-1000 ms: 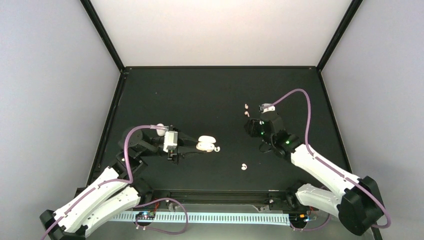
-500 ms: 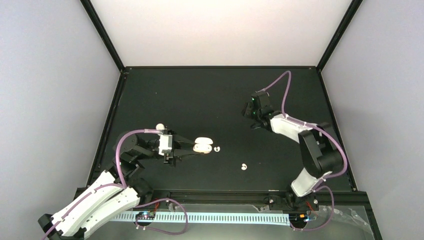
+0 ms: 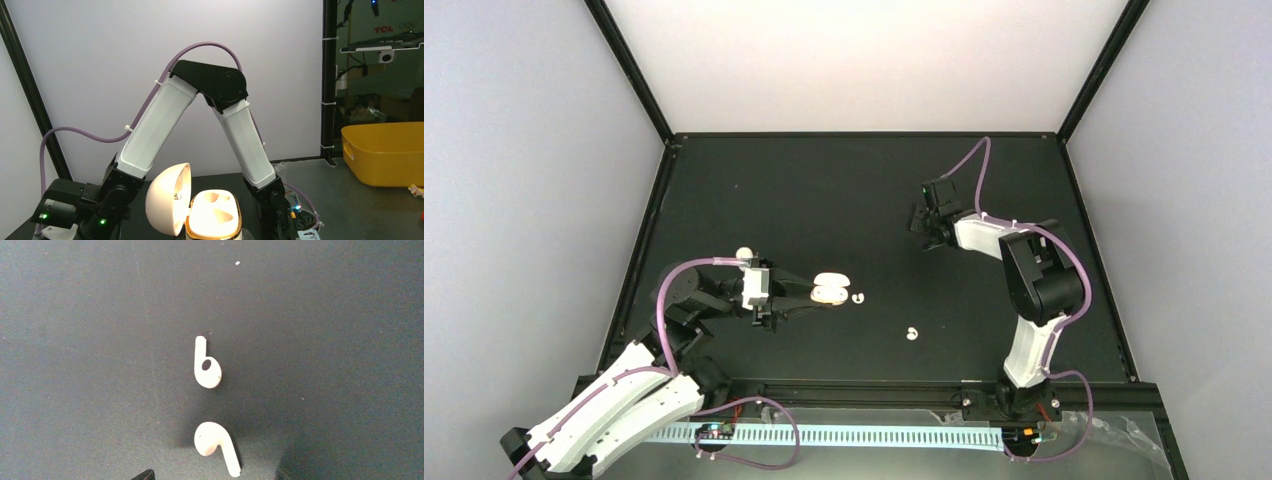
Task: Insert the wireless bluetooth earbuds into the charging case
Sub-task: Move the earbud to the center of the board.
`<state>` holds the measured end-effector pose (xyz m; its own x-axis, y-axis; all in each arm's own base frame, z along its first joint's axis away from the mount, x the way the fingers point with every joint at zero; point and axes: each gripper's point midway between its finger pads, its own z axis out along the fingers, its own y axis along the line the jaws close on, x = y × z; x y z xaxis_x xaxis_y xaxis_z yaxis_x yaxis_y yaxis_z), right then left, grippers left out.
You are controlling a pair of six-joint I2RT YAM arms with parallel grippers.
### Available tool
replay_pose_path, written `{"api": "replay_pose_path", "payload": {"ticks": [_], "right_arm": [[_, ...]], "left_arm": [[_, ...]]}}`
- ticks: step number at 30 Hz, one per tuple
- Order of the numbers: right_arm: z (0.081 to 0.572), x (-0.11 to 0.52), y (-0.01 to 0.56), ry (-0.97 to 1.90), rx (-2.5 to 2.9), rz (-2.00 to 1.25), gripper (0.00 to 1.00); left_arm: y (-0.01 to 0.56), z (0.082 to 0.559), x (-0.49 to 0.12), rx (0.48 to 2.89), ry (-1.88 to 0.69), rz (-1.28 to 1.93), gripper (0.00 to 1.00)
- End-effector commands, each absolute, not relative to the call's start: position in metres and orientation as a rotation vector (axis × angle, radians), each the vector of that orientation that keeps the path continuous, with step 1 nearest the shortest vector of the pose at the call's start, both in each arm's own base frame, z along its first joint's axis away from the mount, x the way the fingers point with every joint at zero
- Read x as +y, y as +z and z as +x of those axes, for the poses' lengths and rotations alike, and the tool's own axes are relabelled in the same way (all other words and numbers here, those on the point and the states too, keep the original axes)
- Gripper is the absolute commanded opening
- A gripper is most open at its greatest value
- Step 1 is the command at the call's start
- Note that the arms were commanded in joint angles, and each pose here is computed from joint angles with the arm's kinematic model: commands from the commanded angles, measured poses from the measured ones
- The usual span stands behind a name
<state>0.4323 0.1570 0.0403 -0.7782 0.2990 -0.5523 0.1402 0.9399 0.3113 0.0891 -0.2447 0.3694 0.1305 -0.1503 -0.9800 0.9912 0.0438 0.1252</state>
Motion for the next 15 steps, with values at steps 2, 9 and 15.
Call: {"api": "replay_pose_path", "payload": {"ticks": [2, 9, 15], "right_arm": [[0.438, 0.164, 0.036, 0.348, 2.5, 0.248, 0.61], [0.437, 0.175, 0.032, 0.405, 2.528, 0.212, 0.56], [0.433, 0.184, 0.033, 0.44, 2.537, 0.179, 0.47]], "left_arm": [[0.374, 0.089, -0.245, 0.996, -1.15, 1.123, 0.02], [0.374, 0.089, -0.246, 0.995, -1.153, 1.127, 0.02], [0.374, 0.09, -0.247, 0.994, -1.155, 1.128, 0.01]]}}
